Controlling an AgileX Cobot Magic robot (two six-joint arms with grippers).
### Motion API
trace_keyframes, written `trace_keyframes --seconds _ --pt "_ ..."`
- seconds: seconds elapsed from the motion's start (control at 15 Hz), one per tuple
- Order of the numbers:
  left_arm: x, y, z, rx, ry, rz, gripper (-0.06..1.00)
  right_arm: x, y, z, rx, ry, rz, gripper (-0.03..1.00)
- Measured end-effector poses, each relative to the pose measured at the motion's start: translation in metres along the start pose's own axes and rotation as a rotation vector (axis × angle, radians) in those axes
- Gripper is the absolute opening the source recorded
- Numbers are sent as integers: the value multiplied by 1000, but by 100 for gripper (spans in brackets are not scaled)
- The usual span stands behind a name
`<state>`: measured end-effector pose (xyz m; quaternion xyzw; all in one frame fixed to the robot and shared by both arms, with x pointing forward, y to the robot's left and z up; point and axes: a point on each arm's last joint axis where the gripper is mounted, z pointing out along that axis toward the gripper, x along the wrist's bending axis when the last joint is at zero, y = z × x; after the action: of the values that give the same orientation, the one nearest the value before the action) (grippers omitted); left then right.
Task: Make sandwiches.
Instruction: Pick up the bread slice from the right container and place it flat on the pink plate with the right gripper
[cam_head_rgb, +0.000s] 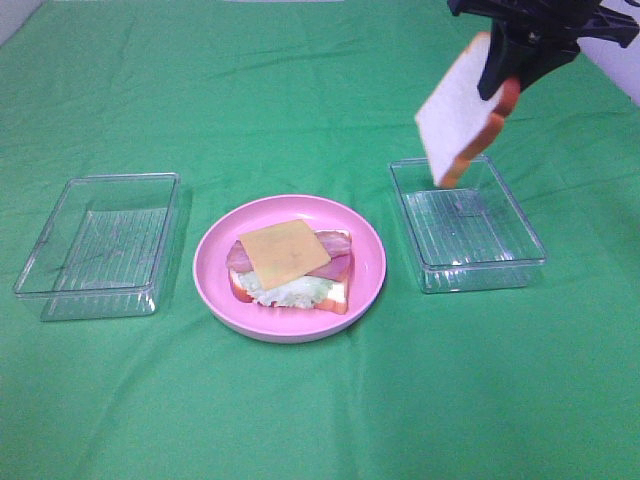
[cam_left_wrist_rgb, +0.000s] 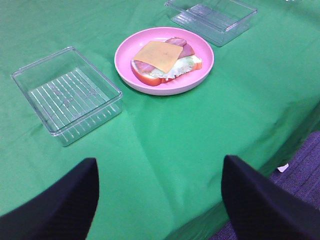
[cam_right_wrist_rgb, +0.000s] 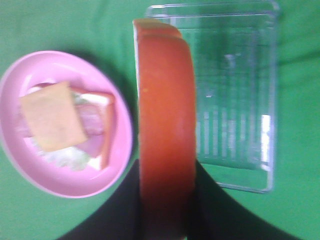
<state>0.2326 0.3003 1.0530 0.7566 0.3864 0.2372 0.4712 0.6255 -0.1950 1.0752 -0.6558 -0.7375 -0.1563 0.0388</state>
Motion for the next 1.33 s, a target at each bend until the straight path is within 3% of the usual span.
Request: trace_keyframes --seconds 0.27,0.4,0.47,0.67,1.0,1.33 --pt "0 0 0 0 0 0 66 31 -13 20 36 331 -22 20" --pt "0 0 0 0 0 0 66 49 -22 39 46 397 -25 20" --pt "0 0 0 0 0 0 66 70 -34 62 44 444 -5 20" --pt "0 0 0 0 0 0 66 84 -49 90 20 449 53 20" --pt "0 0 0 0 0 0 66 80 -64 129 39 422 158 20" --pt "0 0 0 0 0 0 66 79 -63 160 88 478 247 20"
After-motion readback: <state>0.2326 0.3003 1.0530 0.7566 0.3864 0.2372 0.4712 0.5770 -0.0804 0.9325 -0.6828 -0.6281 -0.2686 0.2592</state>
